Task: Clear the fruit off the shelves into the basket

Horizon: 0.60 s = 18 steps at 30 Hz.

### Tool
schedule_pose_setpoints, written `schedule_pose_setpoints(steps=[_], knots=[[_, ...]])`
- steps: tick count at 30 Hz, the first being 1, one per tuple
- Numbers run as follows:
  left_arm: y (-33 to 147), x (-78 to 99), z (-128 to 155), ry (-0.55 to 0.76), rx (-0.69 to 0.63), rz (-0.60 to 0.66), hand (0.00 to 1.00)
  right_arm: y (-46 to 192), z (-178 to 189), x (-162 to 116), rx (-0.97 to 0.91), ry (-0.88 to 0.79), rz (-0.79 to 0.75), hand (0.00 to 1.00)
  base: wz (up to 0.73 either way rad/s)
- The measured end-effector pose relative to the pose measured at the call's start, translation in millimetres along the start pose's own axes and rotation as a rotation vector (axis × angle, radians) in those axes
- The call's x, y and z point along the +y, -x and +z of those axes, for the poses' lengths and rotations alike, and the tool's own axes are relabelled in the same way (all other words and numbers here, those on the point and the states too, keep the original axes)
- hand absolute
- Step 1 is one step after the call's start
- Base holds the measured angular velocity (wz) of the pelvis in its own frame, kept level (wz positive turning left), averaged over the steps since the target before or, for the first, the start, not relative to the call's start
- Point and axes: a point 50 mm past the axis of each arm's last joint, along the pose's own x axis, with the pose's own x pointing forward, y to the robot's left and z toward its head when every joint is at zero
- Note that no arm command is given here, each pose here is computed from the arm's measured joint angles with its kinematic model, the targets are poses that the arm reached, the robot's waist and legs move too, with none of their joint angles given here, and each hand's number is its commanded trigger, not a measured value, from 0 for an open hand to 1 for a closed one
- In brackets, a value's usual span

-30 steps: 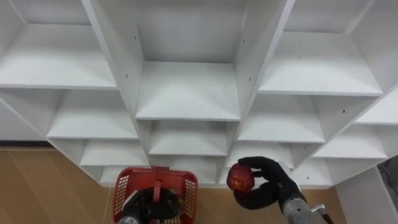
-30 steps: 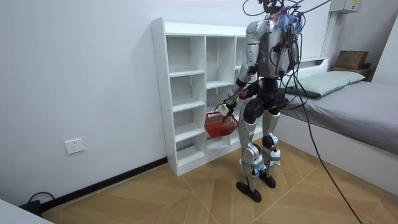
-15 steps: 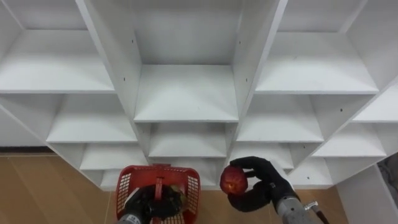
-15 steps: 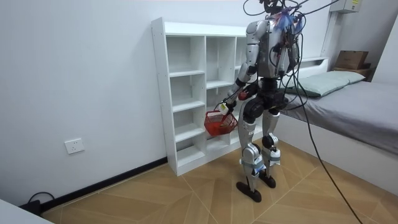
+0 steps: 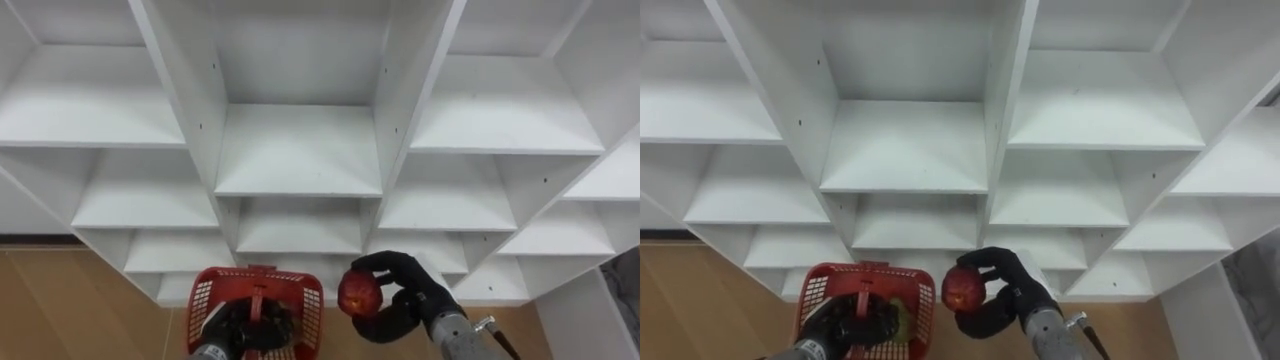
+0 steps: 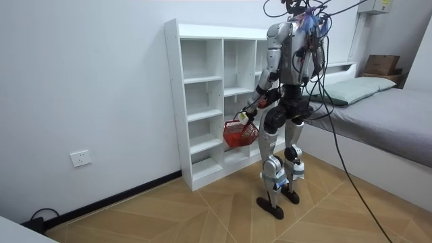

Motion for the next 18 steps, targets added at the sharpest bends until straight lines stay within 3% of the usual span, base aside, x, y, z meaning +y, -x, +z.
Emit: schedule_pose_setpoints(steps=[18], knots=[[-2.4, -7.5, 2.7, -0.062, 0.013, -0.038, 1.0, -9.4, 36.7, 7.9, -0.103, 0.17, 0.053, 1.0, 0.0]])
